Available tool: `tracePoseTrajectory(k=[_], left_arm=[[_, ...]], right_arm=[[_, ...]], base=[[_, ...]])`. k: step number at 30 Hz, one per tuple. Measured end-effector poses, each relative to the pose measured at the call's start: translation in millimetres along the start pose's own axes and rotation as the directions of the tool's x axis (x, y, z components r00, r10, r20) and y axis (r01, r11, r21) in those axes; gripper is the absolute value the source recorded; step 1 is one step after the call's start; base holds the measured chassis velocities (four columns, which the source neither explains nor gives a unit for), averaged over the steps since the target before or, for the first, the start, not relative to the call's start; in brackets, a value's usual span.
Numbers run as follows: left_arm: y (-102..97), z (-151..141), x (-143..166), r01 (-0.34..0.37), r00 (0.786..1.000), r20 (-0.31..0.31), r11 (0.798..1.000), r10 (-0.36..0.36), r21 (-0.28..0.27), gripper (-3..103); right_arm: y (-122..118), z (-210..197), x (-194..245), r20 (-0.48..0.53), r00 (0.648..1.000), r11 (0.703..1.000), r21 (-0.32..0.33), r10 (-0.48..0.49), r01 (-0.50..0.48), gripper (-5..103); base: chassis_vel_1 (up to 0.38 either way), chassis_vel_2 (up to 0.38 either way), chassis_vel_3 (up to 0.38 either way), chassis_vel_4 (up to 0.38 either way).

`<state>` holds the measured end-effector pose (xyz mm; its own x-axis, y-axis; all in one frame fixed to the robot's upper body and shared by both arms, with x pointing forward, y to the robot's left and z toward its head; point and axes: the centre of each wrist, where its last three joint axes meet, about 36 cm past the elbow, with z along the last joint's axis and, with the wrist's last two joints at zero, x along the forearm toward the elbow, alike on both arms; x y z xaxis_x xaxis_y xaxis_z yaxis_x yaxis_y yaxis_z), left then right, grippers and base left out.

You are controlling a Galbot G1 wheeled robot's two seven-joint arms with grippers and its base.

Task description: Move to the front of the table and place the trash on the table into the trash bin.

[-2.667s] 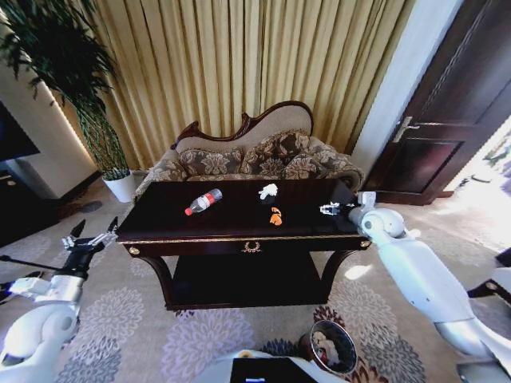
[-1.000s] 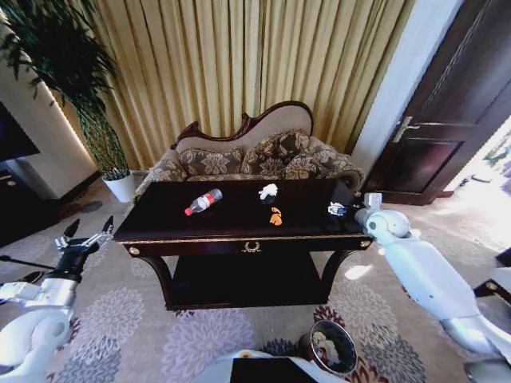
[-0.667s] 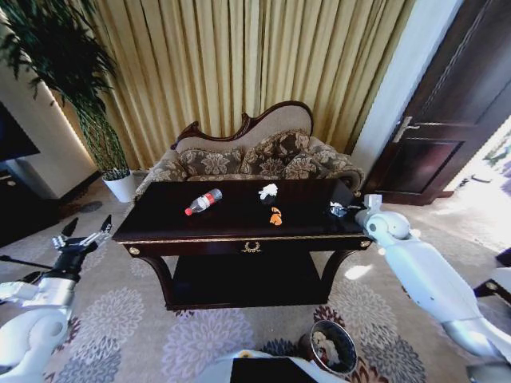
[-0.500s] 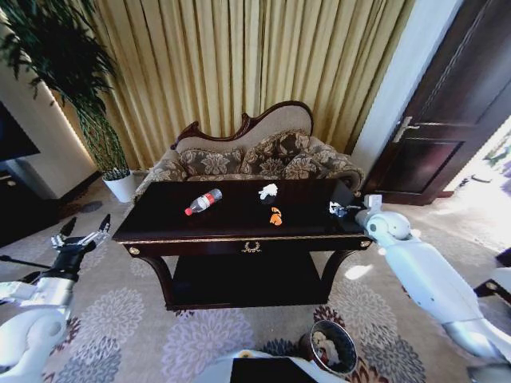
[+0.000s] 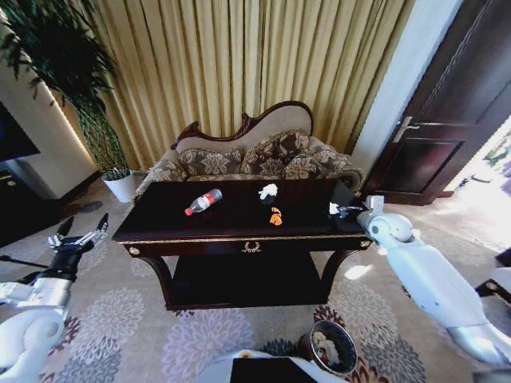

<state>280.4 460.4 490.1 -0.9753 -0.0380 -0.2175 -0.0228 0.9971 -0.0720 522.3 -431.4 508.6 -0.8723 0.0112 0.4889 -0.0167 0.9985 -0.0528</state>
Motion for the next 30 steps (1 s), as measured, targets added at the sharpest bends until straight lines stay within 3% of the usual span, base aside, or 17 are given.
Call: tracePoseTrajectory(k=[9, 17, 30], left_arm=[[3.6, 0, 2, 0.007, 1.0, 0.002, 1.0, -0.007, -0.002, 100], [4.4, 3, 3, 0.008, 1.0, -0.001, 1.0, -0.008, 0.003, 100], [2.6, 7, -6, -0.012, 1.0, -0.005, 1.0, 0.012, 0.004, 100]], right_arm=[[16, -12, 12, 0.09, 0.996, 0.999, -0.045, -0.004, 0.008, 0], [37, -33, 28, 0.251, 0.968, 0.99, -0.136, 0.003, 0.032, 0], [43, -31, 54, 0.305, 0.952, 0.987, -0.157, 0.009, 0.041, 0]], base=[[0.0, 0.0, 0.0, 0.0], [0.0, 0.0, 0.0, 0.0], [0.0, 0.0, 0.0, 0.0]])
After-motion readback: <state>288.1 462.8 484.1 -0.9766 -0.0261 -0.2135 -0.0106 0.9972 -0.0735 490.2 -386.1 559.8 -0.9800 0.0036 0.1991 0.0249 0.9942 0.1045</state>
